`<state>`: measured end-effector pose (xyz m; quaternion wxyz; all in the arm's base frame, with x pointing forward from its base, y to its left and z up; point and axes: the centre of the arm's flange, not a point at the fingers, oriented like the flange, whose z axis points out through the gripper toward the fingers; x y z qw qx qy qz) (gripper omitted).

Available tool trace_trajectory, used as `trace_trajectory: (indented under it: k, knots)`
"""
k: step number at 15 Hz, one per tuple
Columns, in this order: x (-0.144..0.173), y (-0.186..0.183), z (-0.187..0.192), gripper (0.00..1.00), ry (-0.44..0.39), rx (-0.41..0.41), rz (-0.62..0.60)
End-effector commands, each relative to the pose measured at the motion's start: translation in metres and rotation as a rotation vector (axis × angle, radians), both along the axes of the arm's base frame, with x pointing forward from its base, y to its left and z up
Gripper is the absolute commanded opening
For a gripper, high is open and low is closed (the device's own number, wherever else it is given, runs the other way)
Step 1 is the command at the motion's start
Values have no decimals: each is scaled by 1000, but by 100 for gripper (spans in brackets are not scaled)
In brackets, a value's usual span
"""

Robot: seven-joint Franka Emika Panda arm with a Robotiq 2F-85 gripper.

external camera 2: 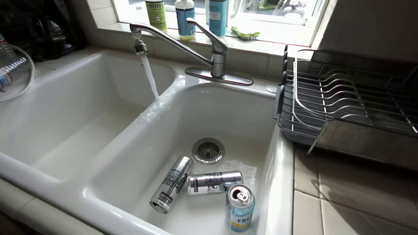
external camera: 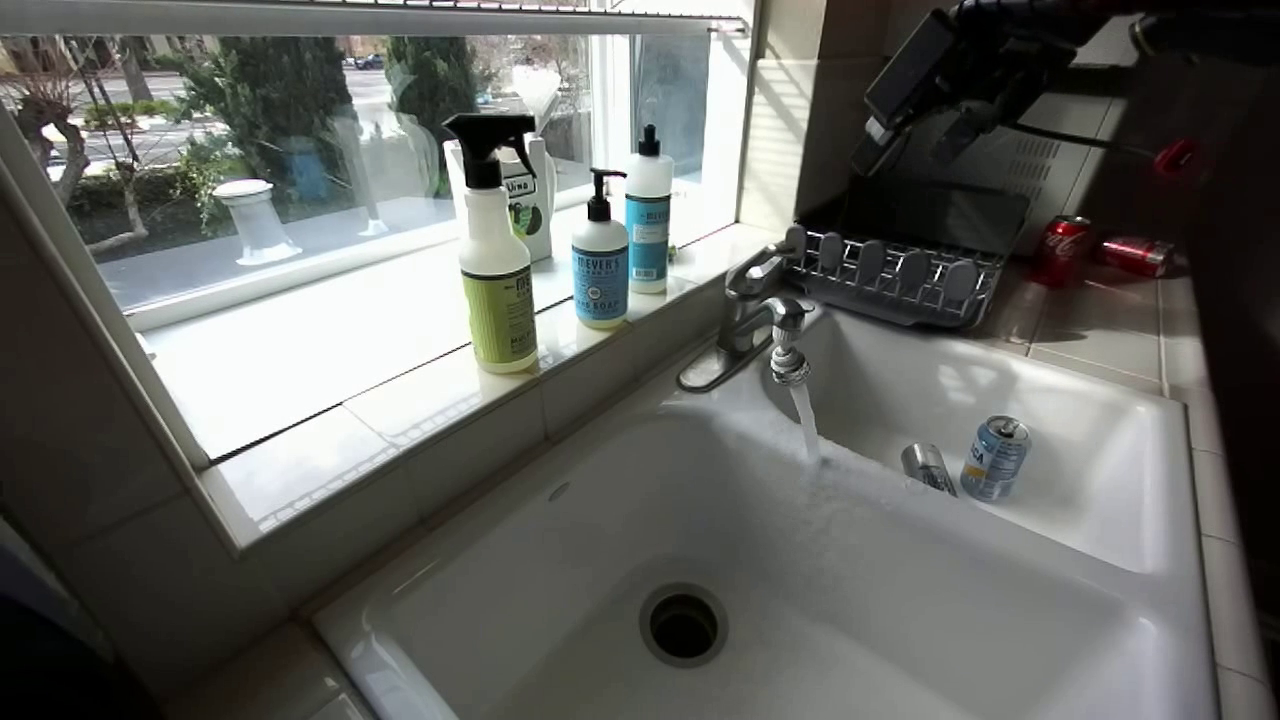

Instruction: Close the tap

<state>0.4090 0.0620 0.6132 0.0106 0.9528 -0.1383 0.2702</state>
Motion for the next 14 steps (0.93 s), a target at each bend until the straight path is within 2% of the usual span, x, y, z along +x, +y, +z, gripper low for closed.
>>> trace_trajectory:
  k: [1,14]
  knots:
    - [33,-9,2,100,19,55,-25]
    - [111,-47,-25,100,88,63,-63]
